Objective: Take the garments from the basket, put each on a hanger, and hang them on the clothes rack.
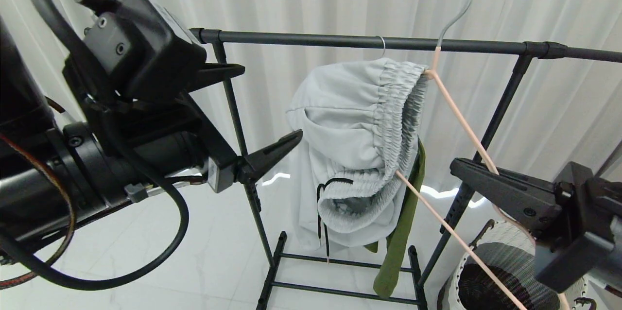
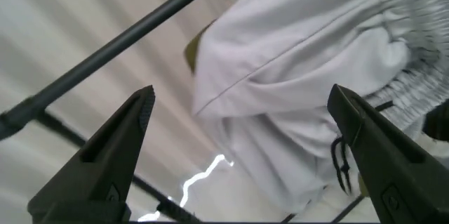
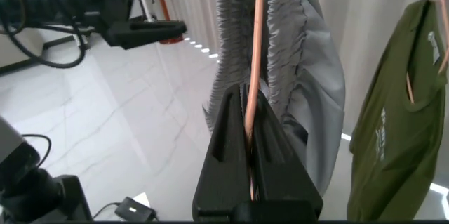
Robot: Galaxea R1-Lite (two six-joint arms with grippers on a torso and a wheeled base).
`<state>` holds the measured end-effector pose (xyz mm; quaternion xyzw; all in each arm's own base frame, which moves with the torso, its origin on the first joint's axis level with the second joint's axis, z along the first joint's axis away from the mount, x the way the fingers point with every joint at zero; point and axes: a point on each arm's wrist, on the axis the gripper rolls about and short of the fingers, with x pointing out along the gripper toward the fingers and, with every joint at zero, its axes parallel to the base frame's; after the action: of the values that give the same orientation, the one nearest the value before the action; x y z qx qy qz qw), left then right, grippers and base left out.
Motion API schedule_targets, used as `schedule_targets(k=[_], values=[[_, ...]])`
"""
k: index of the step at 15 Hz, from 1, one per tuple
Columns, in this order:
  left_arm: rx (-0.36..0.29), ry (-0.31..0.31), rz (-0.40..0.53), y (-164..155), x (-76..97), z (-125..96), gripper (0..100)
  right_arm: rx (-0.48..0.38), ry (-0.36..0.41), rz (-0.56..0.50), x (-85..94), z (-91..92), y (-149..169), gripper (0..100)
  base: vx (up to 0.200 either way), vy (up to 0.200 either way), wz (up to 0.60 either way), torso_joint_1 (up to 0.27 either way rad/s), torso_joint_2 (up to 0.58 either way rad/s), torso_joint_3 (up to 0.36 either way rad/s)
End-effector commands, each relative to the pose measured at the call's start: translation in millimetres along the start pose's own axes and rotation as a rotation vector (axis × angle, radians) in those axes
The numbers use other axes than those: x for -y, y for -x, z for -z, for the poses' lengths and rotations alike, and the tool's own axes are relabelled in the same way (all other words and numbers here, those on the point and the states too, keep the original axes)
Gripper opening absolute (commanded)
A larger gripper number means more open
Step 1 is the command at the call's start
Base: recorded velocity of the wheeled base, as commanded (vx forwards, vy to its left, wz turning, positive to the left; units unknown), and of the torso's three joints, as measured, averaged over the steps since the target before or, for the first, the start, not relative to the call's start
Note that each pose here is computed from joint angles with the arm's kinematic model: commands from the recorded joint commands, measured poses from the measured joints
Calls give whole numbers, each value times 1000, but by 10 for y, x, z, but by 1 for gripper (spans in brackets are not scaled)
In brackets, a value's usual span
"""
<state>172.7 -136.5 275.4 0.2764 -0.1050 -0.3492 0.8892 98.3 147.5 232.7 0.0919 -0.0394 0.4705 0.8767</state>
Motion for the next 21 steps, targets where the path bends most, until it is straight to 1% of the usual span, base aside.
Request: schedule_targets(k=[1,4,5,7,10,12,14,16,21], values=[[-14,-2,38,-83,44,64,100,-6,4,-13,-21,16,13,0,0,0,0,0,0,0],[-11,-2,38,-173,22,49,100,-23,13,-40,-67,60,32,0,0,0,0,0,0,0],[-5,-1,32,-193,3,31,100,-40,12,-55,-91,103,44,0,0,0,0,0,0,0],[-5,0,36,-179,8,36,100,-61,10,-73,-120,155,66,0,0,0,0,0,0,0],[-13,-1,75,-189,61,98,100,-74,30,-104,-170,187,74,0,0,0,0,0,0,0],[-30,-43,98,-247,100,160,100,-93,33,-143,-240,231,79,0,0,0,0,0,0,0],[-40,-46,106,-301,108,187,100,-109,42,-162,-279,268,68,0,0,0,0,0,0,0],[-49,-45,108,-306,116,213,100,-108,64,-172,-287,268,64,0,0,0,0,0,0,0],[-58,-43,117,-363,127,238,100,-112,77,-206,-344,281,80,0,0,0,0,0,0,0]])
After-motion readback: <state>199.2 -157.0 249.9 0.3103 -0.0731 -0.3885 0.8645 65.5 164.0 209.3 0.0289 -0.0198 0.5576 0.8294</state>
